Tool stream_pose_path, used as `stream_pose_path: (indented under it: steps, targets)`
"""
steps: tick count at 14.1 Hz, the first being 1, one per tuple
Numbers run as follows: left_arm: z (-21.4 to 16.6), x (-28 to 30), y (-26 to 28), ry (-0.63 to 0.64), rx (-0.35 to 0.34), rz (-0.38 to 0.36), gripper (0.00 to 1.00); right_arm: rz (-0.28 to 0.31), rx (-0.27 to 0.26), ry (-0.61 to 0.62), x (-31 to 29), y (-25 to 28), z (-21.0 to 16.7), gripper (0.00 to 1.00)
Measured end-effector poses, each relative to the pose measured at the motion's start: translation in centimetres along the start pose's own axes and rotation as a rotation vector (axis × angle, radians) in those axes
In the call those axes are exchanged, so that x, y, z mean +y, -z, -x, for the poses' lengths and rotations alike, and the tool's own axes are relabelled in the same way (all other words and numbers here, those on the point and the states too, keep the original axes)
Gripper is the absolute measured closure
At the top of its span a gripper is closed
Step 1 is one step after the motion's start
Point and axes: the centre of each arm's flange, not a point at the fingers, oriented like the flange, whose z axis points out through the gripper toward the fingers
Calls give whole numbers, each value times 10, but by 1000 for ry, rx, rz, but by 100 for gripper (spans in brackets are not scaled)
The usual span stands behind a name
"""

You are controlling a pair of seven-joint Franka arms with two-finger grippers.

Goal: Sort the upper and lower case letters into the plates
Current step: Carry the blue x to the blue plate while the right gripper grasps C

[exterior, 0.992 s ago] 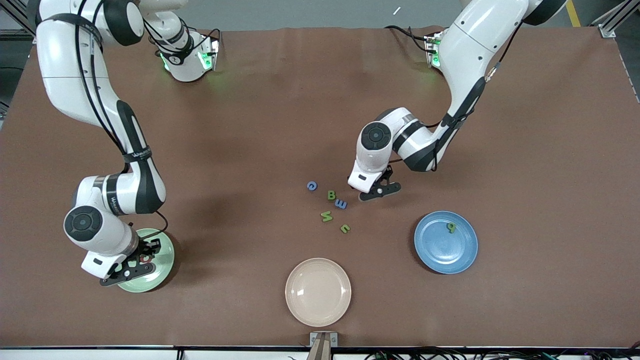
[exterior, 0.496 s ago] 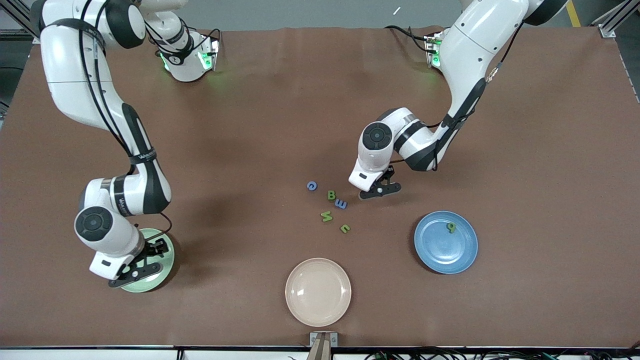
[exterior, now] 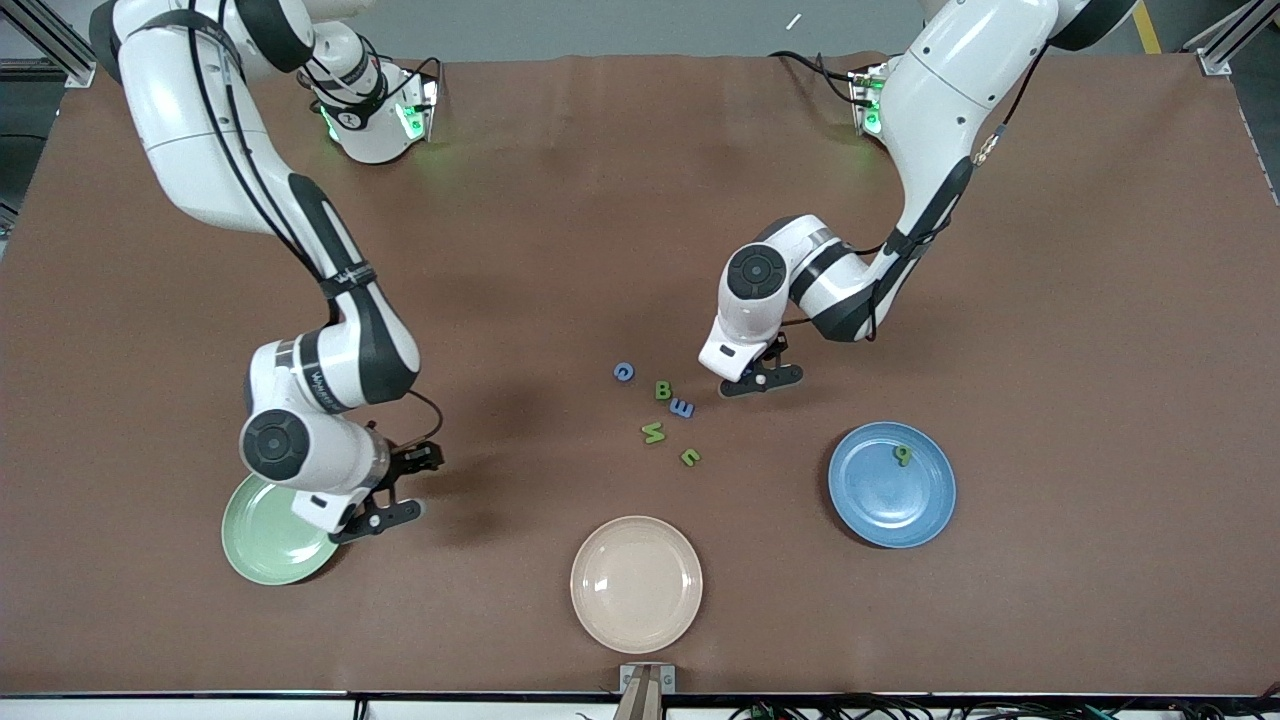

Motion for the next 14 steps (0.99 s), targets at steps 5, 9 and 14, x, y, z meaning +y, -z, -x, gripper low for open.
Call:
stream_pose_path:
  steps: [5,9,14]
  targets:
    - [-53,-17,33,81,55,46,74,-18,-35,-398,-143,-7,24,20]
    - [-133,-80,67,117,103,52,74,-6,-24,-653,-242,-18,56,20]
    - [-201,-176,74,43,117,30,74,-37,12,-772,-288,-51,80,18]
